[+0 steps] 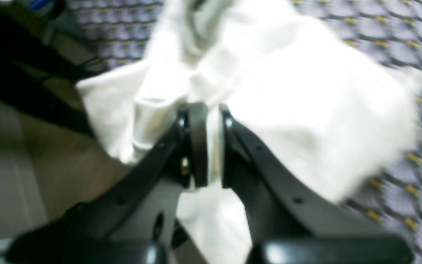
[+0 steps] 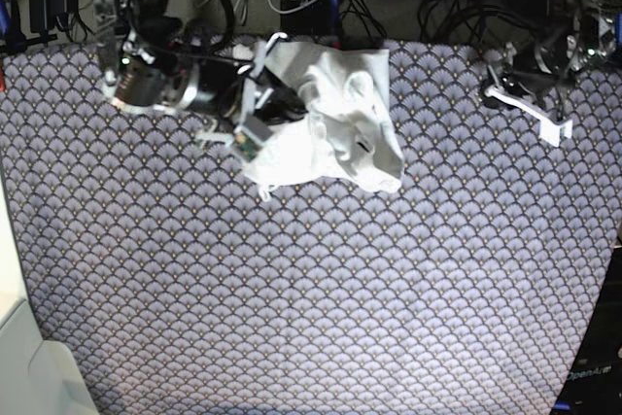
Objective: Fold the T-shirt properly
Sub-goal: 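Lift the strip end with the right gripper and fold it over the bundle, then press the bundle with the right gripper and grasp its edge with the left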
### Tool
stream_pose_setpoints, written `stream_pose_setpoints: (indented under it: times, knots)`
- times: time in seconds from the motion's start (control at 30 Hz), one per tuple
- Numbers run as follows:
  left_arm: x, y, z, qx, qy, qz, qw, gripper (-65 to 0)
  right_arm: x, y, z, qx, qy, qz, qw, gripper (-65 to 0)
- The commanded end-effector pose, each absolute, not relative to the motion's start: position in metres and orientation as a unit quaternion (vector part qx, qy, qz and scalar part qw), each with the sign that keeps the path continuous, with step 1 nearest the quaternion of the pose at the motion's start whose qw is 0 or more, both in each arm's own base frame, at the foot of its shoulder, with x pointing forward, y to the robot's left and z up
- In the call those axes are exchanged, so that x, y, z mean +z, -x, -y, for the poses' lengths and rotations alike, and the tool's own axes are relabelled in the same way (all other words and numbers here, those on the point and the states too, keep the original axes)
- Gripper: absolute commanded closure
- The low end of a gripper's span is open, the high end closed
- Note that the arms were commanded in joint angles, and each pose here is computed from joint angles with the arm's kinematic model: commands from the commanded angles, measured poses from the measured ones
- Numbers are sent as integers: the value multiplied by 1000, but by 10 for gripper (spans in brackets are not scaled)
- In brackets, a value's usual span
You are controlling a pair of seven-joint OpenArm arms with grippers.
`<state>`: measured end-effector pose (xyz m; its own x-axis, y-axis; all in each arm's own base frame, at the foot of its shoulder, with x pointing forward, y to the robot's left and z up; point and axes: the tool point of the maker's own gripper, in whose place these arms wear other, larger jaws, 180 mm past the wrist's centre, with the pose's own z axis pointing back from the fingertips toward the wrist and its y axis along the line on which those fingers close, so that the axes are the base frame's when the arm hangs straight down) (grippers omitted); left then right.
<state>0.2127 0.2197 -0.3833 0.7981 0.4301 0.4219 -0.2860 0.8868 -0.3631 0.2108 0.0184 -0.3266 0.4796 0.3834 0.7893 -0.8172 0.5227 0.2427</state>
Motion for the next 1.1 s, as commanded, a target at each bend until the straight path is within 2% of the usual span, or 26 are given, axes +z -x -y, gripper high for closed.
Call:
stream_pose_setpoints:
  times: [0.0, 0.43, 0.77, 1.07]
  knots:
    - [-373, -219, -223, 181, 140, 271, 935, -77, -315, -209, -30, 382, -331, 361, 784, -44]
    - [-370, -221, -224, 177, 137, 275, 935, -77, -309, -175, -77, 447, -378, 334, 739, -44]
    - [-366, -205, -262, 217, 100, 281, 930, -77, -306, -187, -80, 461, -371, 341, 731, -43]
    - [-359, -201, -265, 220, 96, 290, 926, -77, -342, -199, -96, 418, -407, 304, 753, -44]
